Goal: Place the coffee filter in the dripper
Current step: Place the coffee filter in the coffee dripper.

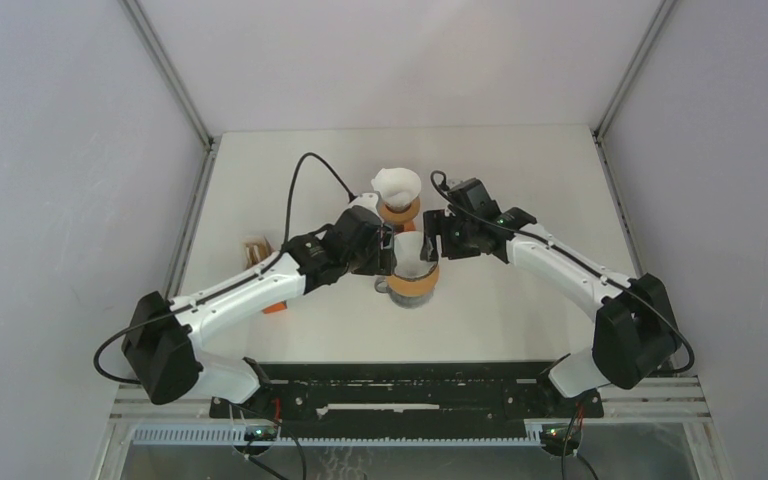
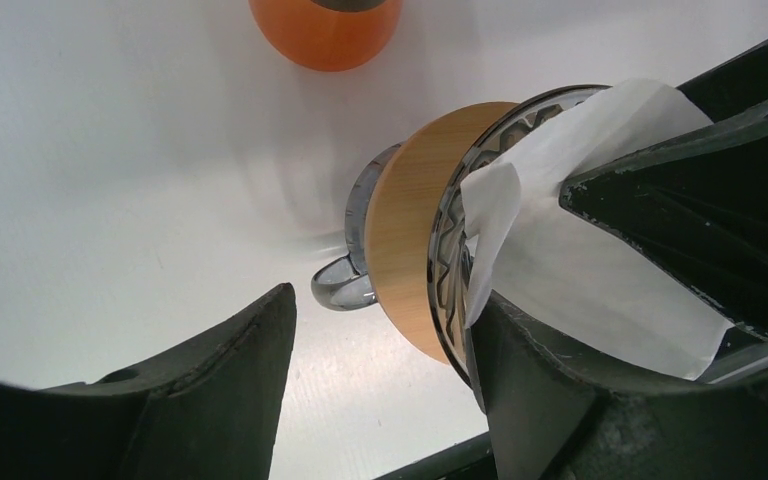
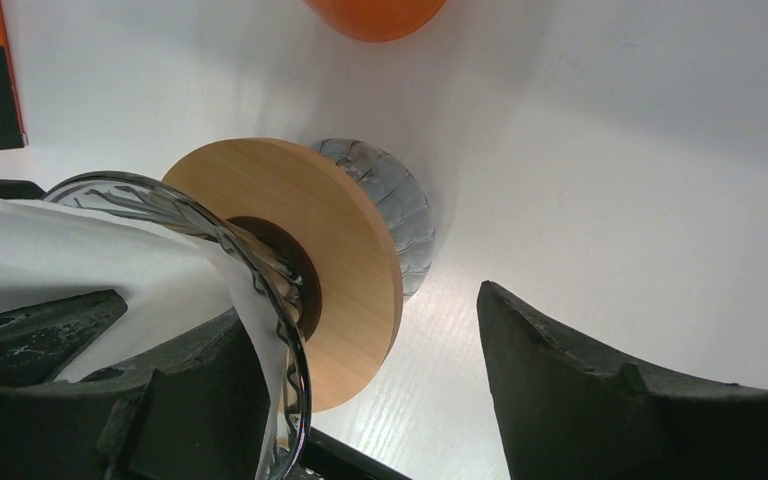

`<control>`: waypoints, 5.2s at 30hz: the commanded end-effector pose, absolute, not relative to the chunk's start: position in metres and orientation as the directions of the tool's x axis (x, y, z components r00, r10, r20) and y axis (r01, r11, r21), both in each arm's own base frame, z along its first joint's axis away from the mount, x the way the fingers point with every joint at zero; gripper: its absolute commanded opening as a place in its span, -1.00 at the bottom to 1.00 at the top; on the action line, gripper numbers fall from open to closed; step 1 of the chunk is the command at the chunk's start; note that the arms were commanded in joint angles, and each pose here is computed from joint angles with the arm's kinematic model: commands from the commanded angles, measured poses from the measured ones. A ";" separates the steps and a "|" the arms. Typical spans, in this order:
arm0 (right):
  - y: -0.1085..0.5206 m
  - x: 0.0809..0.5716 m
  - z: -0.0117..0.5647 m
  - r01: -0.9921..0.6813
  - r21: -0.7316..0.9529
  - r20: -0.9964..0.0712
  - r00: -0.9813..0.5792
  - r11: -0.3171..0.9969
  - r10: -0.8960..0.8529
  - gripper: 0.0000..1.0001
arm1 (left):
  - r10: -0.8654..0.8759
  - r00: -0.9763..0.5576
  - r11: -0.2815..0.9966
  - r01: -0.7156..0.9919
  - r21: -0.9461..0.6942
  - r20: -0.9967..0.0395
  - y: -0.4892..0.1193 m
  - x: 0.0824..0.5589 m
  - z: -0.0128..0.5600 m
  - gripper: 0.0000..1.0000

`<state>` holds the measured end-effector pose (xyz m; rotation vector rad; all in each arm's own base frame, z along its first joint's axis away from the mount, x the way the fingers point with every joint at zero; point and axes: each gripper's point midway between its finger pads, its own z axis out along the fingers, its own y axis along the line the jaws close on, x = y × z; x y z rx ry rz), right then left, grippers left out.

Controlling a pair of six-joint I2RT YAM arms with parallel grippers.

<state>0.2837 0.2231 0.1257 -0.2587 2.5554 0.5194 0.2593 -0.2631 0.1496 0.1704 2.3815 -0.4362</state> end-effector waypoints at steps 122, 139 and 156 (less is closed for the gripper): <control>0.226 0.293 0.118 -0.281 0.270 -0.545 -0.833 0.921 -0.094 0.55 | -0.016 -0.741 0.931 0.234 -0.281 -0.671 -0.253 0.257 0.153 0.51; 0.228 0.292 0.124 -0.298 0.257 -0.568 -0.816 0.919 -0.106 0.55 | -0.082 -0.678 0.894 0.275 -0.355 -0.731 -0.273 0.274 0.199 0.59; 0.233 0.289 0.123 -0.311 0.263 -0.565 -0.817 0.913 -0.115 0.55 | -0.089 -0.639 0.874 0.318 -0.368 -0.764 -0.287 0.287 0.217 0.62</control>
